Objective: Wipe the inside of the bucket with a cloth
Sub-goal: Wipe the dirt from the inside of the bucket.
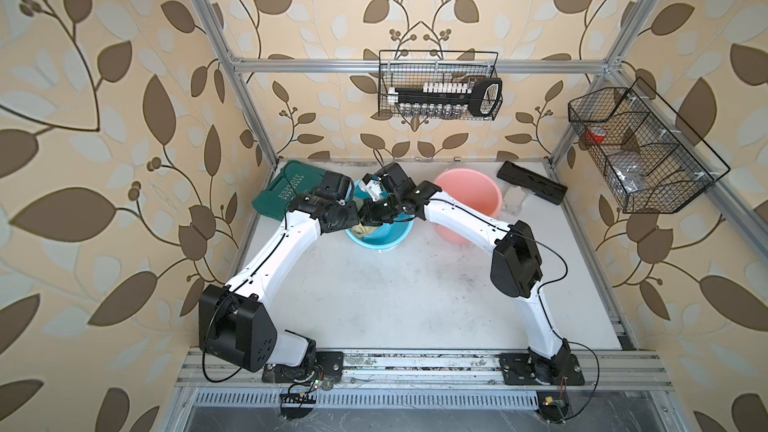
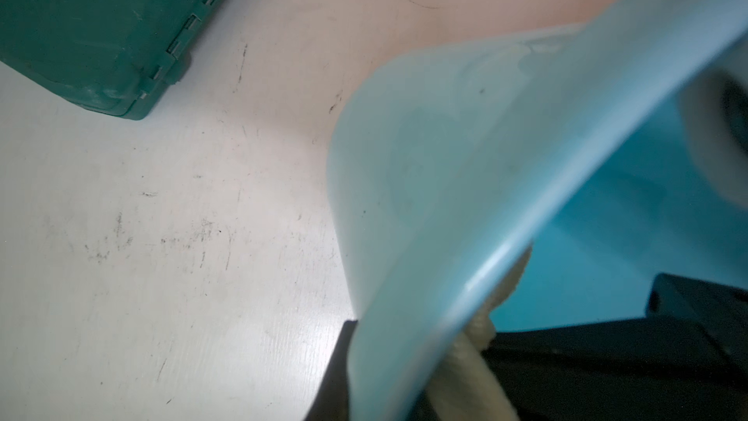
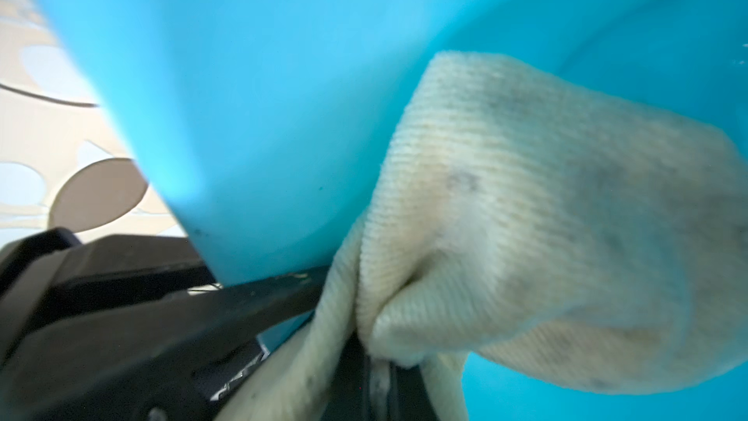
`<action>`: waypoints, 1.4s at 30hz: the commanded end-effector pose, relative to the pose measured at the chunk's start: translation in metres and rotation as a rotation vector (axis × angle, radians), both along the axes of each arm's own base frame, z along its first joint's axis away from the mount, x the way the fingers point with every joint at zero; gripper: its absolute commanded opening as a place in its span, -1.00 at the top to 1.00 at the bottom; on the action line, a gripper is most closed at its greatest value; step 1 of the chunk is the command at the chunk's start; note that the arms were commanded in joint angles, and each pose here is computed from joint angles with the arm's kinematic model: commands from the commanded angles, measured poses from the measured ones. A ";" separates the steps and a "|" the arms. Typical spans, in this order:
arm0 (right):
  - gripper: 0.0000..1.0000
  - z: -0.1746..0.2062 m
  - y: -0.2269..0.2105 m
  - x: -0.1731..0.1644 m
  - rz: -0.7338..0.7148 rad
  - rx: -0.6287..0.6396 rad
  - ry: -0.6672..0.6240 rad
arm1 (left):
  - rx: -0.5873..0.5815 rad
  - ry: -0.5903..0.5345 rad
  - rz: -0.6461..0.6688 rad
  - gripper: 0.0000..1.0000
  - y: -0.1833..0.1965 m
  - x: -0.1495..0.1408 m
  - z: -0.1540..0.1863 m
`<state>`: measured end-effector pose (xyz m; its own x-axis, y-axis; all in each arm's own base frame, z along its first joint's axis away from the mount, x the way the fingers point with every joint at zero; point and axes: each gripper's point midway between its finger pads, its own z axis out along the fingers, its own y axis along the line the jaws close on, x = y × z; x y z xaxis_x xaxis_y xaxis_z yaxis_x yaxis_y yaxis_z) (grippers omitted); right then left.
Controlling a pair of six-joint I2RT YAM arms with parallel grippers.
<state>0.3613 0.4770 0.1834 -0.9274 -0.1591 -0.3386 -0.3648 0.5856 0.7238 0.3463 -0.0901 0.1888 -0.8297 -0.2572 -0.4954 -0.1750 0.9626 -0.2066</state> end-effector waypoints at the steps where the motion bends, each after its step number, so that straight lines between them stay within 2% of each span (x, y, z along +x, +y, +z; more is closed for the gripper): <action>1: 1.00 -0.008 0.020 -0.026 0.086 -0.002 0.028 | -0.003 -0.003 -0.041 1.00 -0.005 -0.007 0.002; 5: 1.00 -0.032 -0.002 -0.056 0.145 -0.151 0.063 | 0.019 -0.012 -0.028 1.00 -0.001 -0.003 0.004; 9: 1.00 -0.064 -0.056 -0.070 0.168 -0.429 0.065 | 0.021 -0.021 -0.025 1.00 -0.001 0.000 0.011; 12: 1.00 -0.073 -0.094 -0.074 0.176 -0.615 0.042 | 0.016 -0.016 -0.024 1.00 -0.003 0.002 0.013; 15: 1.00 -0.065 -0.124 -0.064 0.136 -0.750 -0.046 | 0.003 -0.010 -0.026 1.00 -0.005 0.003 0.014; 22: 1.00 -0.017 -0.173 -0.020 0.027 -1.041 -0.333 | 0.023 0.002 -0.029 1.00 -0.002 0.002 0.016; 27: 1.00 0.013 -0.183 0.011 -0.050 -1.153 -0.519 | 0.017 0.003 -0.045 1.00 -0.004 0.001 0.018; 30: 1.00 0.004 -0.177 0.014 -0.029 -1.160 -0.511 | 0.011 0.008 -0.050 1.00 -0.006 0.000 0.017; 34: 1.00 -0.034 -0.165 -0.014 0.063 -1.118 -0.350 | 0.007 0.013 -0.047 1.00 -0.007 0.001 0.013; 38: 1.00 -0.061 -0.117 -0.059 0.156 -0.833 -0.126 | -0.010 0.013 -0.043 1.00 -0.009 0.003 0.012; 42: 1.00 -0.046 -0.057 -0.086 0.194 -0.488 0.044 | -0.019 0.012 -0.044 1.00 -0.011 0.003 0.012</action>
